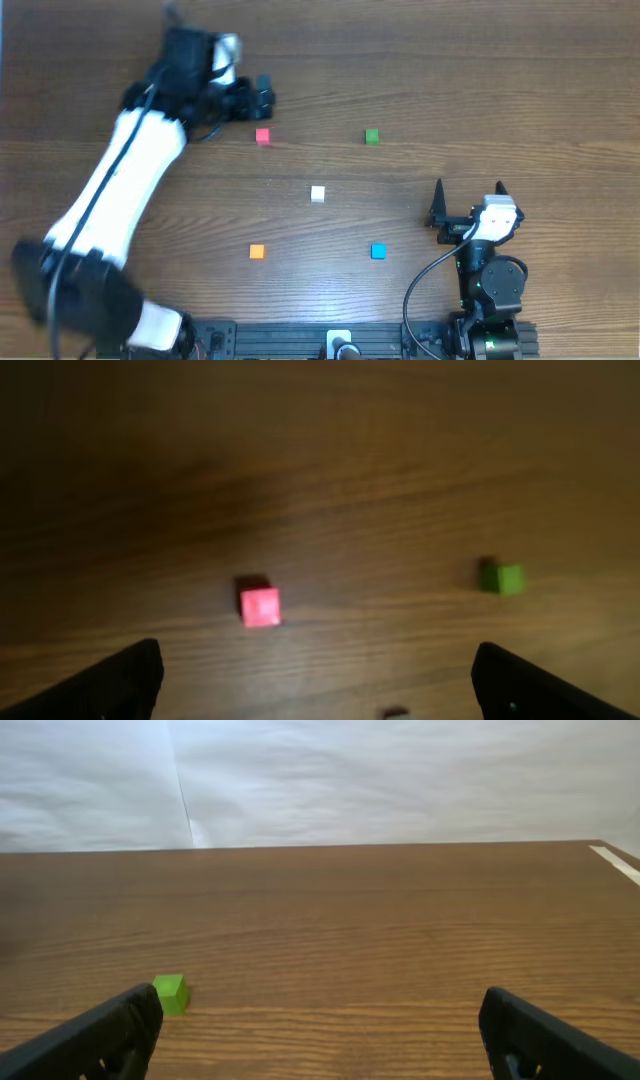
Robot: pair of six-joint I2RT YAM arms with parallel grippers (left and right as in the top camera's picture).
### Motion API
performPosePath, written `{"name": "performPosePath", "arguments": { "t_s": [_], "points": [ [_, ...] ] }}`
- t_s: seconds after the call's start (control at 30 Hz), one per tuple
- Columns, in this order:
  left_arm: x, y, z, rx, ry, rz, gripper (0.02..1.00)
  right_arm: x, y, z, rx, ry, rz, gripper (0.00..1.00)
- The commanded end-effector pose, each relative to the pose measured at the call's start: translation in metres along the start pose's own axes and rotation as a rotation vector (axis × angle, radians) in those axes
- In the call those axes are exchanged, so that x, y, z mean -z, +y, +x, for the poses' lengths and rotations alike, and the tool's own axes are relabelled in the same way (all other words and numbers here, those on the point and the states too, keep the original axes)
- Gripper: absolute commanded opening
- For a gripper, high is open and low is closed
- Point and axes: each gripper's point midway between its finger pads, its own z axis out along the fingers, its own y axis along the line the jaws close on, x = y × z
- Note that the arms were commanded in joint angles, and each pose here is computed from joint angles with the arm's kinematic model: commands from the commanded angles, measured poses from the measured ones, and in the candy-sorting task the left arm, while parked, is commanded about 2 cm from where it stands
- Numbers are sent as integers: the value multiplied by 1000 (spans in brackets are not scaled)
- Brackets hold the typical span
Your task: Stack Cubes
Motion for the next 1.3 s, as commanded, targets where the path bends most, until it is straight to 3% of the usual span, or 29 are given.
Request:
{"name": "performPosePath", "arguments": {
  "t_s": [0.03, 0.17, 0.57, 1.03, 1.3],
  "points": [
    [-49, -15, 0, -44, 98, -94, 998, 0, -3, 2, -4, 4, 13, 993],
    [-89, -2, 27, 23, 215, -165, 996, 0, -3, 2, -4, 4, 13, 993],
    [-107, 31, 61, 25, 341, -281, 941, 0, -3, 2, -5, 4, 13, 991],
    [-126, 42, 77, 6, 391, -294, 897, 0, -3, 2, -4, 4, 13, 991],
    [-131, 48, 81, 19, 405, -299, 798, 0, -3, 2, -4, 4, 13, 993]
  ]
}}
